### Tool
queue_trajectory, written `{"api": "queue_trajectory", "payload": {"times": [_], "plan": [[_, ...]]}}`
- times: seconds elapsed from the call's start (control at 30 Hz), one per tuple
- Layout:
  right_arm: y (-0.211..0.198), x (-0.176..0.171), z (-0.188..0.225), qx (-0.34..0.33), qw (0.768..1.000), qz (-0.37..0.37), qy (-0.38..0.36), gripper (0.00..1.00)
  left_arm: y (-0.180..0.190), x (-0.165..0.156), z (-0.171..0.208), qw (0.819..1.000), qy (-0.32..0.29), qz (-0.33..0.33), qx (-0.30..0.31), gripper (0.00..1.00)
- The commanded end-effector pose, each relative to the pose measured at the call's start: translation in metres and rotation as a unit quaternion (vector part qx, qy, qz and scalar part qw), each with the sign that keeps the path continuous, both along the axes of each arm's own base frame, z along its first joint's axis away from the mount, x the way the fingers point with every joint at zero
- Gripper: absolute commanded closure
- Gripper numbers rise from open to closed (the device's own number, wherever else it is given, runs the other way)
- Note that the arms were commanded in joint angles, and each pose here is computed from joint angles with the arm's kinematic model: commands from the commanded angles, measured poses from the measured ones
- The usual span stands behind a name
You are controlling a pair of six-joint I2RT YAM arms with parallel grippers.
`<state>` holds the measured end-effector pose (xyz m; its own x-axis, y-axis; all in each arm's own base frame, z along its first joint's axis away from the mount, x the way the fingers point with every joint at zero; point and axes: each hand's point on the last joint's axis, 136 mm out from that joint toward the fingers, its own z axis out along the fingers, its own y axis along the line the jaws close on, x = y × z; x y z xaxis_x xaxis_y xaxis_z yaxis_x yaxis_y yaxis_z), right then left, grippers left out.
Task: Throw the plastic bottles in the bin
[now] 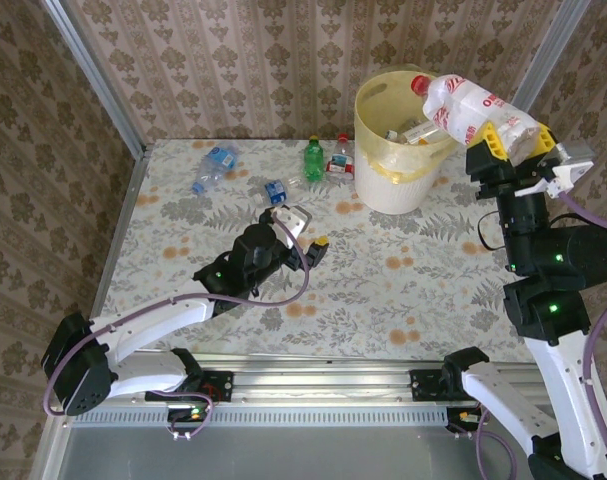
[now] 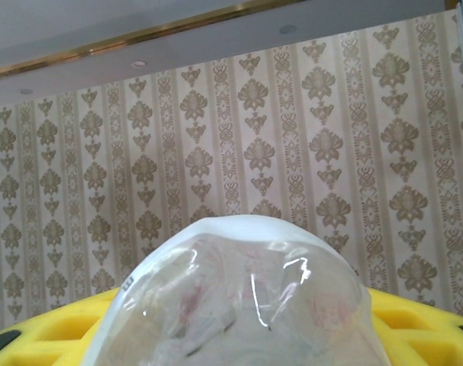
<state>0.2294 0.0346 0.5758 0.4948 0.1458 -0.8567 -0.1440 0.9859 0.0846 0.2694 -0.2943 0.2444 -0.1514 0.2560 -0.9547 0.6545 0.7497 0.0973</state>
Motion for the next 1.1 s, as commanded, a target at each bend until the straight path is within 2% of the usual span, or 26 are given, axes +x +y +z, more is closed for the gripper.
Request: {"api": "queue_trajectory", "payload": {"times": [0.0, 0.77, 1.07], "plan": [[-0.012, -0.009, 0.013, 0.004, 0.999, -0.035, -0.036, 0.6, 0.001, 0.005, 0.003, 1.0, 0.0, 0.011, -0.022, 0.0], [-0.014, -0.007, 0.014, -0.008, 0.998, -0.051, -0.039, 0.59, 0.004, 0.01, 0.006, 1.0, -0.003, 0.014, -0.027, 0.0], [-0.012, 0.004, 0.011, -0.012, 0.998, -0.055, -0.028, 0.59, 0.005, 0.012, 0.008, 1.0, -0.005, 0.015, -0.027, 0.0]]}}
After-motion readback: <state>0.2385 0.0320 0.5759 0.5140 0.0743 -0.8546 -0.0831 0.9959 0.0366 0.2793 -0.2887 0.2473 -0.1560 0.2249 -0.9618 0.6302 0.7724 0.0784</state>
